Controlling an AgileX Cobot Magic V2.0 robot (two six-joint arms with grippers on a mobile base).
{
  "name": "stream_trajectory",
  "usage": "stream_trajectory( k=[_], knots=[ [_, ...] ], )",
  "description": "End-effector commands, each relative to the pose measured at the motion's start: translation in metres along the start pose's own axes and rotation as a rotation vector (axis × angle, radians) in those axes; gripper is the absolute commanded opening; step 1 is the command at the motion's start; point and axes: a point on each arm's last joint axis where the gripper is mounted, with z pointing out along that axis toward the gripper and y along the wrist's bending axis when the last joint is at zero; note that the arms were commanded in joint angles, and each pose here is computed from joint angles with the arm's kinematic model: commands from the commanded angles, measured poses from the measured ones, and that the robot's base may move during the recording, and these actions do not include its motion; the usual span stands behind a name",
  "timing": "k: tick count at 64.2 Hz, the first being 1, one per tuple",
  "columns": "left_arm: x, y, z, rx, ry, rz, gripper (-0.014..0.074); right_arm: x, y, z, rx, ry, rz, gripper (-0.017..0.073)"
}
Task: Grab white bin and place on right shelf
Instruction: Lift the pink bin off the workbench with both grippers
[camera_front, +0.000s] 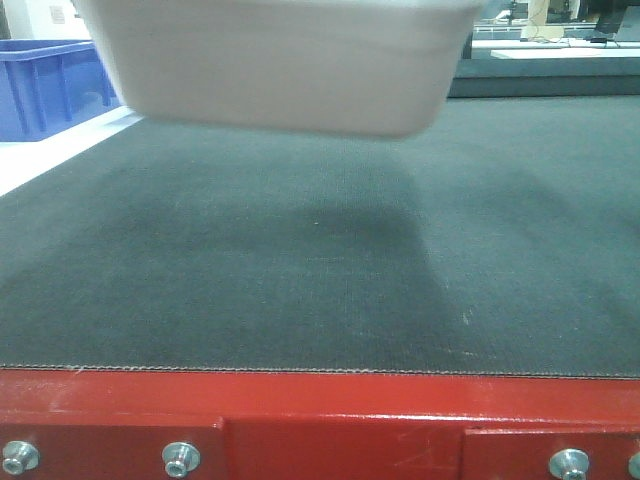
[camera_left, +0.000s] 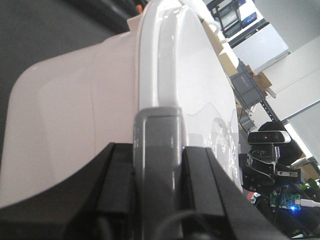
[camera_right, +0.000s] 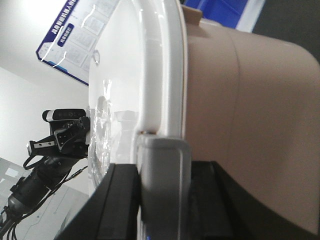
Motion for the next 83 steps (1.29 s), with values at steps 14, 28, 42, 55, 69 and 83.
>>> stream_trajectory(
  k=[14, 28, 42, 55, 69, 83],
  knots=[
    [-0.008, -0.107, -0.024, 0.253, -0.017, 0.199, -0.0086, 0.001, 0.114, -0.028, -0.329, -0.048, -0.199, 0.0235],
    [-0.006, -0.131, -0.033, 0.271, -0.028, 0.251, -0.0086, 0.008, 0.160, -0.045, -0.399, -0.093, -0.291, 0.0235],
    [0.000, -0.152, -0.032, 0.312, -0.021, 0.281, -0.0086, 0.014, 0.196, -0.057, -0.438, -0.106, -0.393, 0.0235],
    [0.003, -0.167, -0.032, 0.364, -0.033, 0.286, -0.0086, 0.020, 0.214, -0.064, -0.453, -0.117, -0.441, 0.0235],
    [0.003, -0.167, -0.032, 0.361, -0.033, 0.287, -0.0086, 0.019, 0.215, -0.065, -0.443, -0.129, -0.440, 0.0235],
    [0.003, -0.167, -0.032, 0.361, -0.033, 0.287, -0.0086, 0.017, 0.213, -0.064, -0.423, -0.150, -0.435, 0.0235]
  ],
)
